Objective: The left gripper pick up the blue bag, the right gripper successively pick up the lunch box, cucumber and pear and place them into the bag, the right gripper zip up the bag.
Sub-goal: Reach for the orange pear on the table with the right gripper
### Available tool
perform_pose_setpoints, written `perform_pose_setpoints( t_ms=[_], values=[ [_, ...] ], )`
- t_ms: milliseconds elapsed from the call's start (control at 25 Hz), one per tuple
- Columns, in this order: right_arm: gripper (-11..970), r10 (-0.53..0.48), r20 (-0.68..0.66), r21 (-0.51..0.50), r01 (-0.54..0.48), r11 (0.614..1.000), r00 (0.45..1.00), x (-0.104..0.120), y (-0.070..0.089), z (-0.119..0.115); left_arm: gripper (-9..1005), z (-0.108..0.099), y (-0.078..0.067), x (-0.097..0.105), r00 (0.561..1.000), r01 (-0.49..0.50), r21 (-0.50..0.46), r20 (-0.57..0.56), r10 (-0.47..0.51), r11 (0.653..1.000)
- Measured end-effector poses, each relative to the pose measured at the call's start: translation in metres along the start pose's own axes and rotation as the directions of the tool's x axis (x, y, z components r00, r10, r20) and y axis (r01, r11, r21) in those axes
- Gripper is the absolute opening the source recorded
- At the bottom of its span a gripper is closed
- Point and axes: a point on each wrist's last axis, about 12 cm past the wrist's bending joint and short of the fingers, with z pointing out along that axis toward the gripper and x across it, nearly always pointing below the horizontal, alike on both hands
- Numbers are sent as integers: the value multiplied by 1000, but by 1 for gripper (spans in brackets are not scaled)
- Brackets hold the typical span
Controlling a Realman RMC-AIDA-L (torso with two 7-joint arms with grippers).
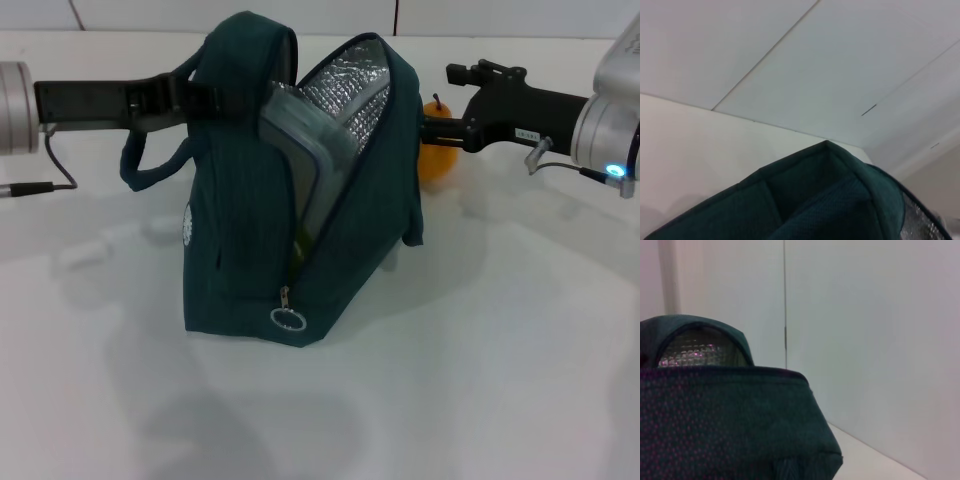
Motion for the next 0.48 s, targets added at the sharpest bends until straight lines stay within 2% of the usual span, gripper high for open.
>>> perform_pose_setpoints(
  t_ms=[480],
  values=[
    [836, -30, -8, -50, 30, 998, 1000, -4, 6, 5, 50, 1, -2, -3, 1000, 21, 11, 7, -21, 1000]
  ],
)
